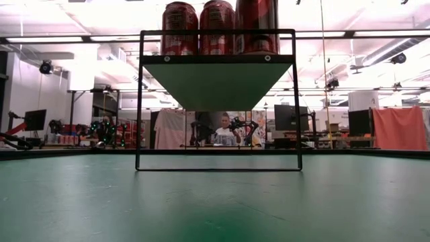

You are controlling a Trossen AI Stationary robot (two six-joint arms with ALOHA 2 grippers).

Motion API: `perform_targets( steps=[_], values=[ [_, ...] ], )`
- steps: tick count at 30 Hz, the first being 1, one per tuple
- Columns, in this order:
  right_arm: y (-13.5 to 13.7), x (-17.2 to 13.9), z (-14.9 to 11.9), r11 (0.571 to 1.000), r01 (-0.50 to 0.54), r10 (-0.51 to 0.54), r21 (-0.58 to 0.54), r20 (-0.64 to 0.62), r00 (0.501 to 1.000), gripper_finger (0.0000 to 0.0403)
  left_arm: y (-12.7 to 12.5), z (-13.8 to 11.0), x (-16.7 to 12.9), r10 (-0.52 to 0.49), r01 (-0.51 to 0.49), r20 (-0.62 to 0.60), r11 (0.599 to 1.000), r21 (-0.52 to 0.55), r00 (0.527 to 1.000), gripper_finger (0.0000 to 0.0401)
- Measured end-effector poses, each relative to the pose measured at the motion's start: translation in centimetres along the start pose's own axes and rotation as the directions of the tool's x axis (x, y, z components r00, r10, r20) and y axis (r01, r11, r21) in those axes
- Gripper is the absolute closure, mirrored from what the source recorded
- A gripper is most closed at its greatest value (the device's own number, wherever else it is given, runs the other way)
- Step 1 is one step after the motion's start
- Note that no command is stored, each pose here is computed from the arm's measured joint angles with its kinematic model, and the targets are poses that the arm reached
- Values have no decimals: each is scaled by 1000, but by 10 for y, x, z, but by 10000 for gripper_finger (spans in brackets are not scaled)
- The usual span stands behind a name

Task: Place canned beverage on shelf
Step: Put the red can on the shelf

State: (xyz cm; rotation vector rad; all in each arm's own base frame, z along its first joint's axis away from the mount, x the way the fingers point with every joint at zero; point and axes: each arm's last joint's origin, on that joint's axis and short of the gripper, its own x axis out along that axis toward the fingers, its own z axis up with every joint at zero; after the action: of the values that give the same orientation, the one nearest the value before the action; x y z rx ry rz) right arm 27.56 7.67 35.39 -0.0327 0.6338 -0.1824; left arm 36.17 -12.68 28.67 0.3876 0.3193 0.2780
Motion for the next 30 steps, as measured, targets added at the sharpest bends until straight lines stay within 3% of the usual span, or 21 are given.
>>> perform_targets(
  steps=[10,18,30],
  values=[
    [1,-1,0,999,-41,41,25,-12,999,394,0,5,-2,1,-1,9,1000,-6,1000,401],
    [3,-3,-1,994,-91,92,52,-21,996,394,-2,3,-6,75,-75,-26,997,19,997,401],
    [1,-13,12,997,-78,78,1,23,997,394,-6,4,-9,65,-65,-22,998,14,998,401]
  ],
)
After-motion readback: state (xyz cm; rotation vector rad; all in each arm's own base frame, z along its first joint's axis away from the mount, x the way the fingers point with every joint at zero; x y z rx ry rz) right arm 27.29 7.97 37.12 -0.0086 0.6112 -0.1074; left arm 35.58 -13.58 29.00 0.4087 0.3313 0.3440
